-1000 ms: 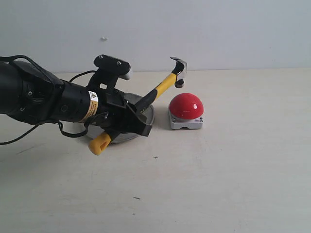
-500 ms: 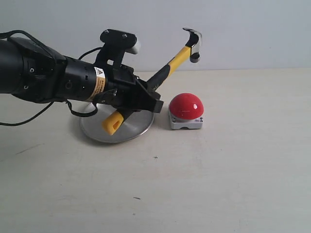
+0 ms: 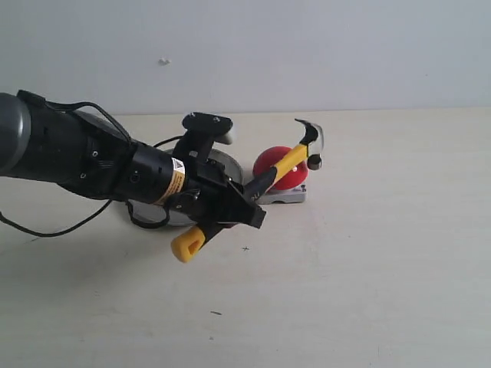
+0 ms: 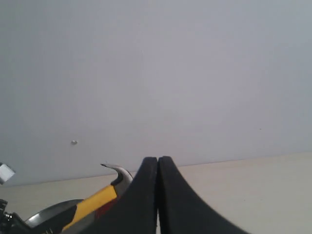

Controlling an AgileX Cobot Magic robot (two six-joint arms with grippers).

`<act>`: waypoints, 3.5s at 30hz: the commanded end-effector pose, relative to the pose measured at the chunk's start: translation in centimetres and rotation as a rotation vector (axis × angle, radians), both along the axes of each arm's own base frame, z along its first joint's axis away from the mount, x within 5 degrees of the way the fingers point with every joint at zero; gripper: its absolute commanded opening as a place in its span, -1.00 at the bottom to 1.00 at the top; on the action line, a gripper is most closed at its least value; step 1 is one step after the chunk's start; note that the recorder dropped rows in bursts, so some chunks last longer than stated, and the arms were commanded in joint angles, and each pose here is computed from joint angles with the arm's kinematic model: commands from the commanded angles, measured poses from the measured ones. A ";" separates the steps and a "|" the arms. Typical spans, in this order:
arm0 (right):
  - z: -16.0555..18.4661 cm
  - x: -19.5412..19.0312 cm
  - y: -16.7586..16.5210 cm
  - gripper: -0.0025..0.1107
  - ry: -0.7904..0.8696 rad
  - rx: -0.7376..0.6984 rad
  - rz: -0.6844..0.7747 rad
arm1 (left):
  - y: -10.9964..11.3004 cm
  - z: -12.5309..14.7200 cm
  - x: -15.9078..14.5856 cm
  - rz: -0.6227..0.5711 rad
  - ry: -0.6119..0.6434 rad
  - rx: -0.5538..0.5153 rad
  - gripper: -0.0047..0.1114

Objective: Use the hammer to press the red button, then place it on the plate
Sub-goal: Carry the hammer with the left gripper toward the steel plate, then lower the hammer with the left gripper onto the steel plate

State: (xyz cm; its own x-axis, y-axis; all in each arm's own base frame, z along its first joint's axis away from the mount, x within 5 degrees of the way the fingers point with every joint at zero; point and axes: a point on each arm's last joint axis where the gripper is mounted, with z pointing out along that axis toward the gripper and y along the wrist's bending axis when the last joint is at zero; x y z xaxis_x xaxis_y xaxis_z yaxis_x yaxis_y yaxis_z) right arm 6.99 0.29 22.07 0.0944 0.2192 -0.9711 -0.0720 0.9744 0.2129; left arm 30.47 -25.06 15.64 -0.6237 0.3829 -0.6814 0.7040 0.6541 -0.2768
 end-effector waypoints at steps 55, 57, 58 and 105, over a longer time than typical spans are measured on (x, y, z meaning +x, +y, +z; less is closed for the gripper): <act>0.0 0.0 0.0 -0.96 -0.013 0.002 -0.004 | 14.6 -3.7 8.1 0.393 0.525 -0.759 -0.92; 0.0 0.0 0.0 -0.96 -0.013 0.002 -0.004 | 14.6 -3.7 8.1 0.405 0.545 -0.766 -0.92; 0.0 0.0 0.0 -0.96 -0.013 0.002 -0.004 | 14.6 -3.7 8.1 0.408 0.549 -0.768 -0.92; -0.1 0.0 0.0 -0.96 0.001 0.001 -0.002 | 14.3 -6.2 8.3 0.434 0.733 -0.714 -0.61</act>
